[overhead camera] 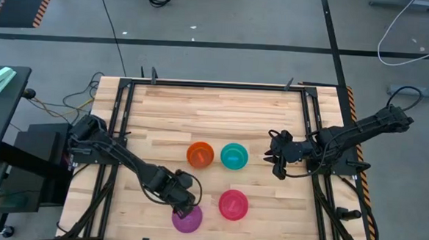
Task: Nest bowls inside each other
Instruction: Stack the purple bowl on the orange bowl
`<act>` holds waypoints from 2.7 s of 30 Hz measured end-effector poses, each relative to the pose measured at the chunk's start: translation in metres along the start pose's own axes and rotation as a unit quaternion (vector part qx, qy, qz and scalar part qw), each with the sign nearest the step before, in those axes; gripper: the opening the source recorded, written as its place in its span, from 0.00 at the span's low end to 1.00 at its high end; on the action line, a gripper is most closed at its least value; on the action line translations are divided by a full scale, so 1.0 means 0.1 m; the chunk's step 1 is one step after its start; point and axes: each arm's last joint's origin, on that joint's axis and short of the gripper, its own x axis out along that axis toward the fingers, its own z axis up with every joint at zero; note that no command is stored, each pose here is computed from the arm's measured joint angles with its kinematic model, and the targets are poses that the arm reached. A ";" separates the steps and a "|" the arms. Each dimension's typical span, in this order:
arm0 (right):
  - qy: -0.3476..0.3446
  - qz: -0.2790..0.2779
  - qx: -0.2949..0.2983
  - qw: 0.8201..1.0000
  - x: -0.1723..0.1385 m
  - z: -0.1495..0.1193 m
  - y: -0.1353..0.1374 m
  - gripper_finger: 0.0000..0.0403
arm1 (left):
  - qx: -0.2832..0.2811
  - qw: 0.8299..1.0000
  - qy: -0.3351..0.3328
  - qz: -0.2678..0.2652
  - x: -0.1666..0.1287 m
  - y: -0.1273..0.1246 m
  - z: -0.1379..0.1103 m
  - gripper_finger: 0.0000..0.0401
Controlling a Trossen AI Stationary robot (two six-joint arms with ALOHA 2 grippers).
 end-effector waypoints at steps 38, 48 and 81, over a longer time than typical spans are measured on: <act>0.008 0.010 0.004 1.000 0.00 -0.01 0.00 0.28 | -0.020 1.000 0.022 0.005 0.20 -0.02 0.07 0.27; 0.009 0.010 0.003 1.000 0.00 -0.01 0.00 0.28 | -0.010 0.998 0.055 0.018 0.43 -0.04 0.06 0.32; 0.013 0.007 0.015 1.000 0.00 -0.01 0.00 0.28 | 0.062 0.996 0.045 0.047 0.72 0.03 0.23 0.05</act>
